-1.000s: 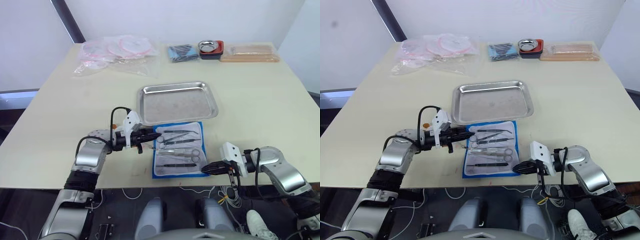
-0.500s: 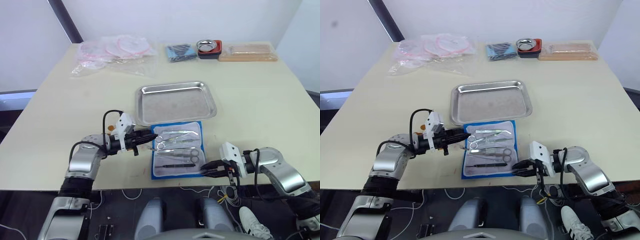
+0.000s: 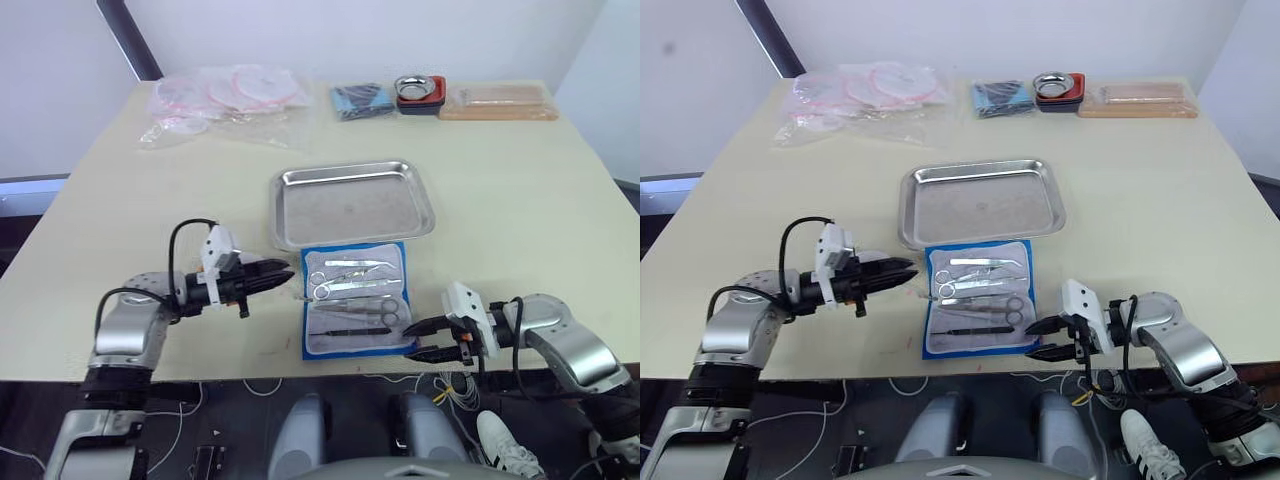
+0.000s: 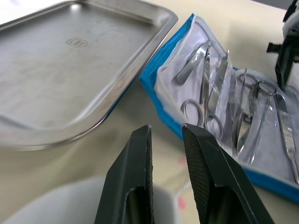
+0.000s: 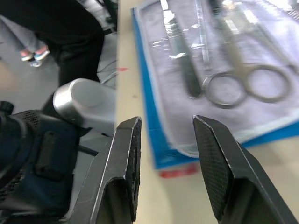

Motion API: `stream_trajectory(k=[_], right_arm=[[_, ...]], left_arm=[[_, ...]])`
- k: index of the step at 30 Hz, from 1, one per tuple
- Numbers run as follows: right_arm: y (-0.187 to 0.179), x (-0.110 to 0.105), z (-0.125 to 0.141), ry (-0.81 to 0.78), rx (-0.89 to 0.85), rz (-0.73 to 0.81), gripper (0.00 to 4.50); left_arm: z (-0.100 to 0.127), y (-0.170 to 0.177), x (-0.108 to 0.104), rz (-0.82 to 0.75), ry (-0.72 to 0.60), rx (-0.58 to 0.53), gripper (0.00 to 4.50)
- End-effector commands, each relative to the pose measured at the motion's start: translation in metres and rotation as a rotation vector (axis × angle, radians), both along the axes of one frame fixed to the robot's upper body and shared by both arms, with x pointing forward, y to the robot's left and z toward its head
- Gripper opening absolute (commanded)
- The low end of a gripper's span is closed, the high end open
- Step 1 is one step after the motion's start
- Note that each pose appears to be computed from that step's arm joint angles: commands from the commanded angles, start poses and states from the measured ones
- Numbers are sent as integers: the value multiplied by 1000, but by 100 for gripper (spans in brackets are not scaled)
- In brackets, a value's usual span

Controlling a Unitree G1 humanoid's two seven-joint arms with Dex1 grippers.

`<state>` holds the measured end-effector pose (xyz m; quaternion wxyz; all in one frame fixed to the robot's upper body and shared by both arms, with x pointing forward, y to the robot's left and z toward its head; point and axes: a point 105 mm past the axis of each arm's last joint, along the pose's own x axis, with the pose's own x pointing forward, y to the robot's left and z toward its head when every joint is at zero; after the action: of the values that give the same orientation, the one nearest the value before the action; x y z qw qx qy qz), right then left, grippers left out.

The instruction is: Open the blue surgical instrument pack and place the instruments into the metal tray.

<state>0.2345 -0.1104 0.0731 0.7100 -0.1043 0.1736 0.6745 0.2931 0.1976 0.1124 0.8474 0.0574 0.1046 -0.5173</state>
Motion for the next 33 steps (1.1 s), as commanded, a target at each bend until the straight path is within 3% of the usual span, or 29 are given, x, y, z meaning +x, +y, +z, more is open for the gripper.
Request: stream_trajectory(k=[1, 3, 5, 9, 10, 11, 13, 17, 28, 33], right_arm=[[-1, 6, 33, -92, 81, 2, 183], [-1, 10, 41, -135, 103, -4, 183], [0, 13, 49, -162, 141, -4, 235], [0, 23, 55, -244, 173, -12, 381], [2, 26, 54, -262, 181, -15, 441], [5, 30, 53, -276, 185, -12, 450], [10, 36, 51, -314, 194, 1, 450], [19, 46, 45, -366, 221, 16, 450], [34, 60, 15, -402, 170, 59, 450], [26, 57, -17, -270, 42, 71, 450]], left_arm=[[22, 2, -7, -56, -90, 25, 110], [27, 3, -10, -79, -123, 42, 110], [33, 2, -14, -121, -152, 58, 110], [43, -1, -23, -186, -179, 88, 110], [45, -2, -25, -205, -192, 99, 151], [48, -5, -28, -229, -203, 112, 163], [54, -10, -31, -267, -222, 120, 230], [58, -18, -36, -316, -244, 139, 432], [53, -27, -47, -365, -226, 122, 442], [48, -29, -52, -378, -210, 117, 442]])
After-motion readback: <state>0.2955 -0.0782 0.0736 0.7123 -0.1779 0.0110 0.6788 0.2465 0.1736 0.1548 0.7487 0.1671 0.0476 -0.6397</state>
